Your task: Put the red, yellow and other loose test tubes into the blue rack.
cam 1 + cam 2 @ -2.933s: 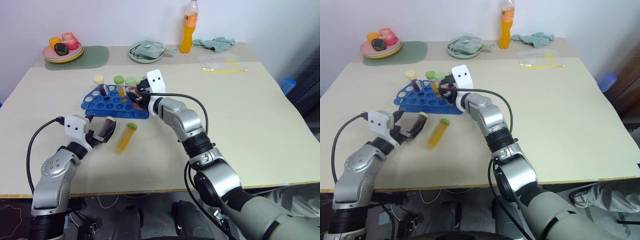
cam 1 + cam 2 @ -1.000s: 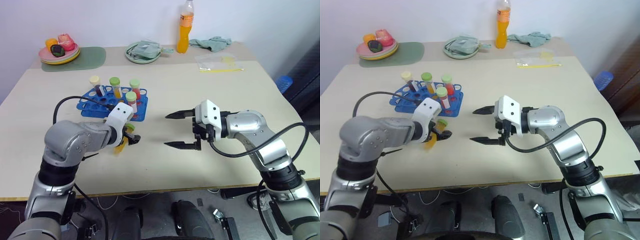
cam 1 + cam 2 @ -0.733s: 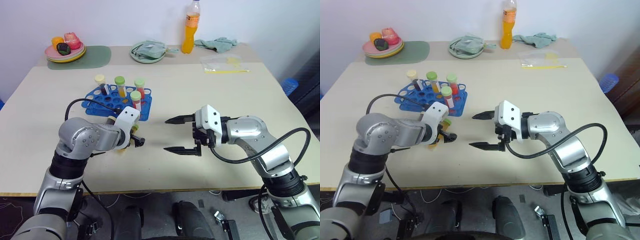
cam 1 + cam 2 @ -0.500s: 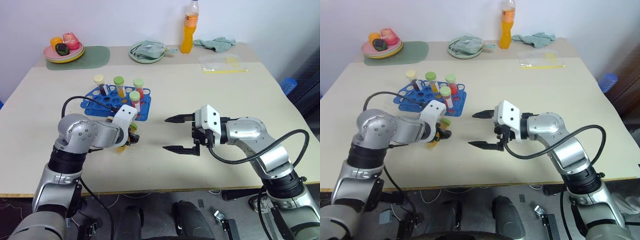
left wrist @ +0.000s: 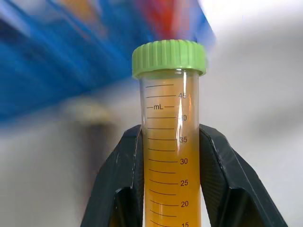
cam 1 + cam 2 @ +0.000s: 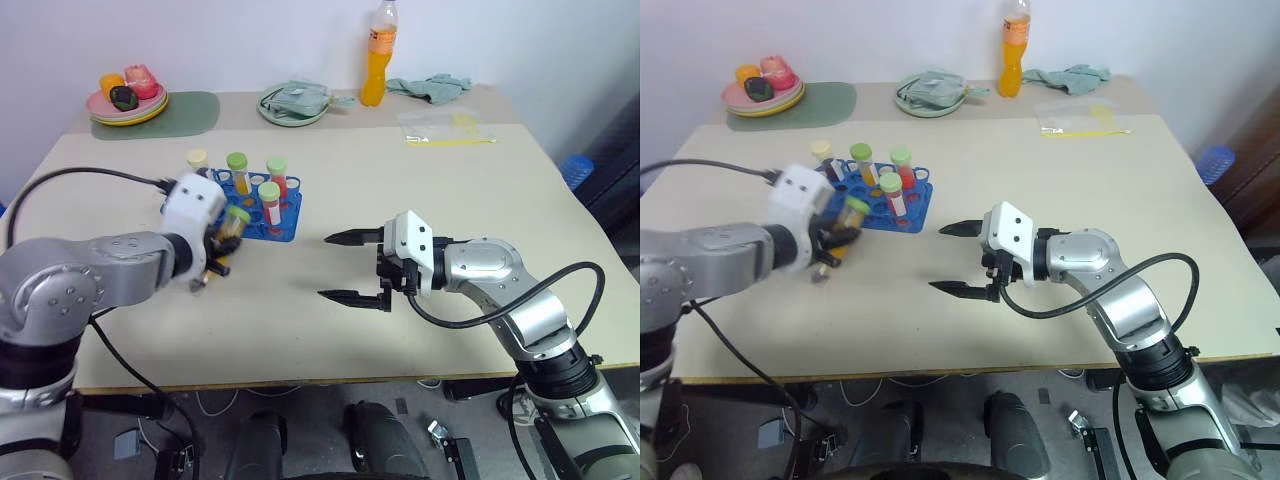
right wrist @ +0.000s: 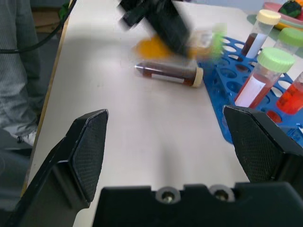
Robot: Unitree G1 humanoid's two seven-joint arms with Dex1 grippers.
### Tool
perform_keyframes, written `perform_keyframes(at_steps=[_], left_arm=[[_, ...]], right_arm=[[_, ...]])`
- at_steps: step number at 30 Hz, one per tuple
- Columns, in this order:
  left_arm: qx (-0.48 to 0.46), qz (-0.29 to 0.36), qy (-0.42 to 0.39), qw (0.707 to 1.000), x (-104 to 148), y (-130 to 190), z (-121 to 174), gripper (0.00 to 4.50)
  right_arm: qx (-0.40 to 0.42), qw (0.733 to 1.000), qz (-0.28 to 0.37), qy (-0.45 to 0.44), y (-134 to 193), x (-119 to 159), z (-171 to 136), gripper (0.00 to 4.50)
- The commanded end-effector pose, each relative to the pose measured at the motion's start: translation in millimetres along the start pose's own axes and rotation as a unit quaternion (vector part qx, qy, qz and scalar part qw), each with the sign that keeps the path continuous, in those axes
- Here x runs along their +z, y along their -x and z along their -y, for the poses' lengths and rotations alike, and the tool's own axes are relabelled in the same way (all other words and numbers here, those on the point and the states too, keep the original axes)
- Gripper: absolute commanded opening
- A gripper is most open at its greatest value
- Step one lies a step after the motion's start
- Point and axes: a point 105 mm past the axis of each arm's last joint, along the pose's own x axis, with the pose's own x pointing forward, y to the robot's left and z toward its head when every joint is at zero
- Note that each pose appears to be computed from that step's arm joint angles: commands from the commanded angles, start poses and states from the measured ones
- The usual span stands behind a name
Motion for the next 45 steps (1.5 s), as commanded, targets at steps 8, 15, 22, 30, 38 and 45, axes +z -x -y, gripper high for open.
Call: perform_keyframes(at_steps=[8,15,22,30,38,45], left_arm=[[0.109,0.324,0.012,0.94,39,-43,-4,1.29],[0.091,0.364,0.025,0.927,29,-76,10,1.29],[0.084,0.353,0.011,0.932,13,-88,12,1.29],[0.079,0.333,0.024,0.939,0,-99,15,1.29],[0.08,0.33,0.027,0.94,-2,-110,16,1.29],[0.087,0.337,0.026,0.937,-7,-103,13,1.29]], right_arm=[[-0.051,0.998,0.039,-0.014,-18,4,15,4.32],[-0.075,0.996,0.045,-0.018,-16,6,19,4.32],[-0.1,0.994,0.04,-0.019,-8,6,23,4.32],[-0.106,0.994,0.036,-0.019,-5,4,25,4.32],[-0.105,0.994,0.036,-0.015,-6,5,27,4.32],[-0.111,0.993,0.032,-0.015,-4,4,27,4.32]])
